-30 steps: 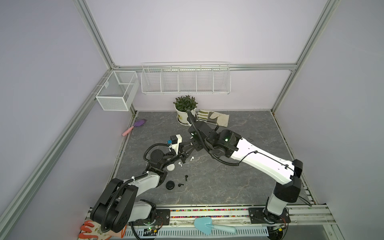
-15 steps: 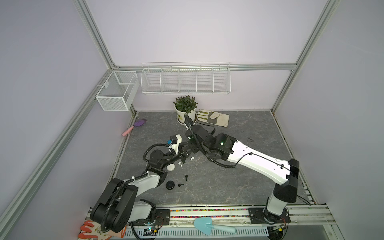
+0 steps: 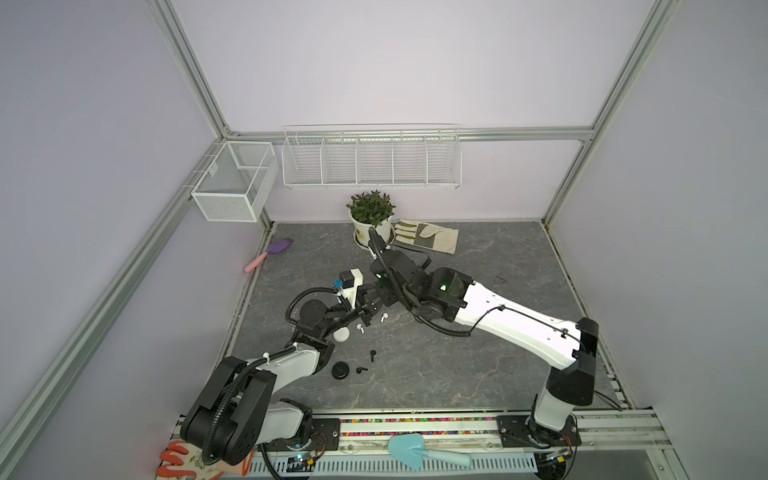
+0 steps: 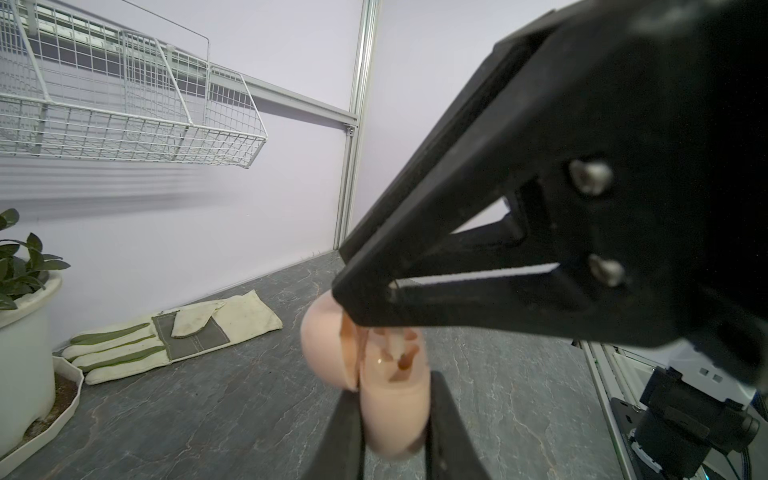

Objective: Insert the wireless bluetooth earbuds into the charging case
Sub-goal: 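Lower the pink earbud into the open case held by the left gripper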

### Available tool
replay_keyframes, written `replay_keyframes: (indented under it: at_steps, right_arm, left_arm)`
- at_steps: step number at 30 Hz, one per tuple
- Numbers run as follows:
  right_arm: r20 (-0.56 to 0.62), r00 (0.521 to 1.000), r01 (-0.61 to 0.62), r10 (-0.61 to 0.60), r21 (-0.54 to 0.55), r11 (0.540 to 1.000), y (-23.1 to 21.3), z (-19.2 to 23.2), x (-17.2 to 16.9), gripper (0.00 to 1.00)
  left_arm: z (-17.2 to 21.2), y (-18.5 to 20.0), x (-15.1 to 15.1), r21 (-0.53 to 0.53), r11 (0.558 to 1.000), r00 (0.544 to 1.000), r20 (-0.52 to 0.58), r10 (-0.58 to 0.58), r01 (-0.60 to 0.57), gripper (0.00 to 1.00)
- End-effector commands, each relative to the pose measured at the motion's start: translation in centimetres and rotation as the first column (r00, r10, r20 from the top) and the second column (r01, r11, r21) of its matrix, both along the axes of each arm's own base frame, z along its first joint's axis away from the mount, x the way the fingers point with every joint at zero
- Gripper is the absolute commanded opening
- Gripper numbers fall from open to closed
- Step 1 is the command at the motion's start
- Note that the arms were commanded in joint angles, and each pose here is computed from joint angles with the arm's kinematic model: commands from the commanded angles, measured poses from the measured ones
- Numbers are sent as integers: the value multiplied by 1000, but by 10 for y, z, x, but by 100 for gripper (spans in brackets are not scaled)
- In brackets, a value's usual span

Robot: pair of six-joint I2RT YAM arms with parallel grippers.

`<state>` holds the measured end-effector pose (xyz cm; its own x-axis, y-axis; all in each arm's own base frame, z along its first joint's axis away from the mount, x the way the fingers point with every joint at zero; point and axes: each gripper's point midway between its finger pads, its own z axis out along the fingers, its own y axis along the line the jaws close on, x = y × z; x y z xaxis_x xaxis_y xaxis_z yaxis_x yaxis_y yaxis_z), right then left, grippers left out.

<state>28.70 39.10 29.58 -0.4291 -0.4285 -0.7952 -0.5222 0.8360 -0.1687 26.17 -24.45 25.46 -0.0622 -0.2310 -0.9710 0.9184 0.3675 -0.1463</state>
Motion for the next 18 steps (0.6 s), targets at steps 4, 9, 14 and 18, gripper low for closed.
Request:
replay_keyframes:
  at_steps: [4,9,14,18]
  right_arm:
    - [-10,1000,-2,2,-27,1000,-3,-7,-5,18]
    - [-18,1000,-15,15,-27,1000,0,-11,-8,18]
    - [-30,999,-26,24,-43,999,4,-20,-8,19]
    - [-38,999,-34,32,-43,999,7,-23,-9,21]
  left_arm:
    - [15,4,-5,-25,1000,998,55,-2,4,0]
    - [16,4,-6,-23,1000,998,55,1,1,0]
    - [16,5,-7,-26,1000,999,53,-1,2,0]
    - [17,5,-8,-26,1000,998,57,2,-1,0]
